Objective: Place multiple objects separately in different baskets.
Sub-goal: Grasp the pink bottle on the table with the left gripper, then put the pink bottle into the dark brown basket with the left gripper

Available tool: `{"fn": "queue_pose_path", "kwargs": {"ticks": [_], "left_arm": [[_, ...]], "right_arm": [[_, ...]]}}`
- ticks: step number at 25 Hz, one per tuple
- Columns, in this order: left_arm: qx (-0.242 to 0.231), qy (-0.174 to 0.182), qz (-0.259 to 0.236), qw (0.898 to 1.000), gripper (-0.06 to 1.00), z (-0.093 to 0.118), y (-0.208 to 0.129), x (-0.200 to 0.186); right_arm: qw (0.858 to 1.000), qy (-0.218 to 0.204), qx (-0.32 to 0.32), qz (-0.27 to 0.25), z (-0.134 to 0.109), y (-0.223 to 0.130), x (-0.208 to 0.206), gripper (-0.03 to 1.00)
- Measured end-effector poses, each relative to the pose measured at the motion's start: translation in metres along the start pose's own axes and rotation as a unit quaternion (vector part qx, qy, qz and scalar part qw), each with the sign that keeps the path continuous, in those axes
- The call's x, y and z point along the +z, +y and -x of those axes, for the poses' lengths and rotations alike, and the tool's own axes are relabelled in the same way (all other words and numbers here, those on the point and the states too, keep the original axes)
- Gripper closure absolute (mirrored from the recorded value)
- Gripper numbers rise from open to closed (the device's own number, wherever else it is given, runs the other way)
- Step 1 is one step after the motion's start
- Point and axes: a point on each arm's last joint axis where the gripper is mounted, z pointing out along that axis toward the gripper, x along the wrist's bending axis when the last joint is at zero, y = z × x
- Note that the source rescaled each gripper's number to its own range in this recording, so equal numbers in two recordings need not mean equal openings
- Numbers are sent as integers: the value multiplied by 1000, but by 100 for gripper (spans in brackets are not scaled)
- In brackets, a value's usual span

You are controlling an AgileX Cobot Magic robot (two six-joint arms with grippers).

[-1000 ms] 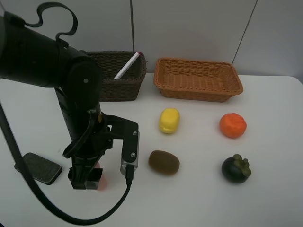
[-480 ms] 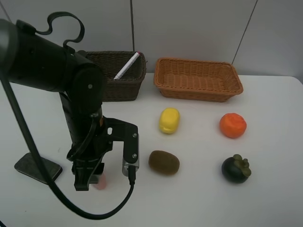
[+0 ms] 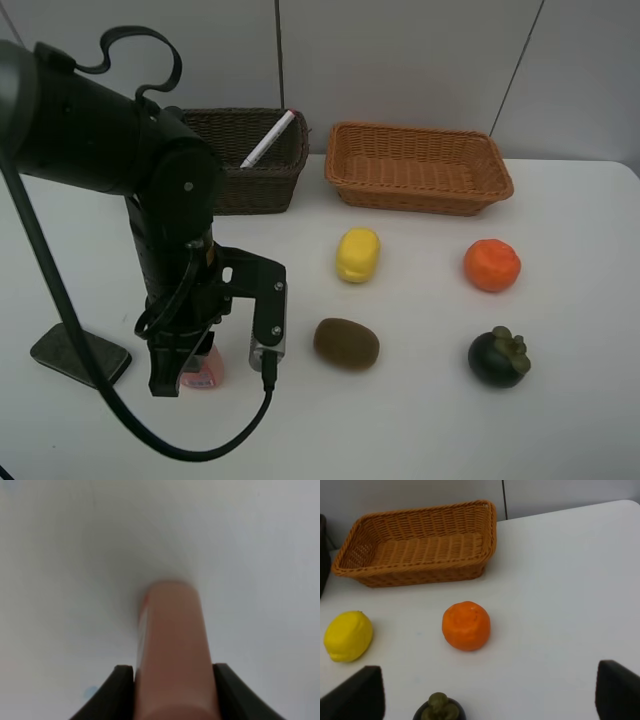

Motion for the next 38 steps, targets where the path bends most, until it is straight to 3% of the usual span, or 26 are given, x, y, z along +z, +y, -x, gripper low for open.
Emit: {"fn": "queue_pose_path", "kwargs": {"ticks": [6, 8, 10, 12, 13, 18, 19, 21, 22, 27, 29, 32, 34, 38], "left_arm": [[-50, 30, 58, 997, 65, -10, 12, -43], [-72, 57, 96, 991, 65, -22, 16, -68], [-110, 94, 146, 979, 65, -42, 19, -96], [-165, 134, 194, 958, 65, -69, 13, -121], [-198, 155, 221, 942, 65, -83, 10, -132], [-359, 226, 335, 841, 65, -153, -20, -158], [-382, 232, 345, 825, 65, -165, -25, -153], [-420, 230, 350, 805, 65, -187, -30, -135], [-434, 227, 347, 800, 65, -195, -32, -125], [-461, 201, 302, 810, 64, -222, -33, -67], [-461, 199, 298, 812, 45, -224, -31, -58], [-471, 201, 307, 802, 13, -226, -31, -59], [-473, 204, 308, 800, 6, -227, -31, -61], [-491, 190, 294, 798, 3, -225, -33, -66]], "right_arm": [[1000, 0, 0, 0, 0, 0, 0, -3], [1000, 0, 0, 0, 0, 0, 0, -3], [1000, 0, 0, 0, 0, 0, 0, -3], [1000, 0, 0, 0, 0, 0, 0, -3], [1000, 0, 0, 0, 0, 0, 0, -3], [1000, 0, 0, 0, 0, 0, 0, -3], [1000, 0, 0, 0, 0, 0, 0, -3], [1000, 0, 0, 0, 0, 0, 0, -3], [1000, 0, 0, 0, 0, 0, 0, -3], [1000, 0, 0, 0, 0, 0, 0, -3], [1000, 0, 0, 0, 0, 0, 0, -3], [1000, 0, 0, 0, 0, 0, 0, -3], [1000, 0, 0, 0, 0, 0, 0, -3], [1000, 0, 0, 0, 0, 0, 0, -3]]}}
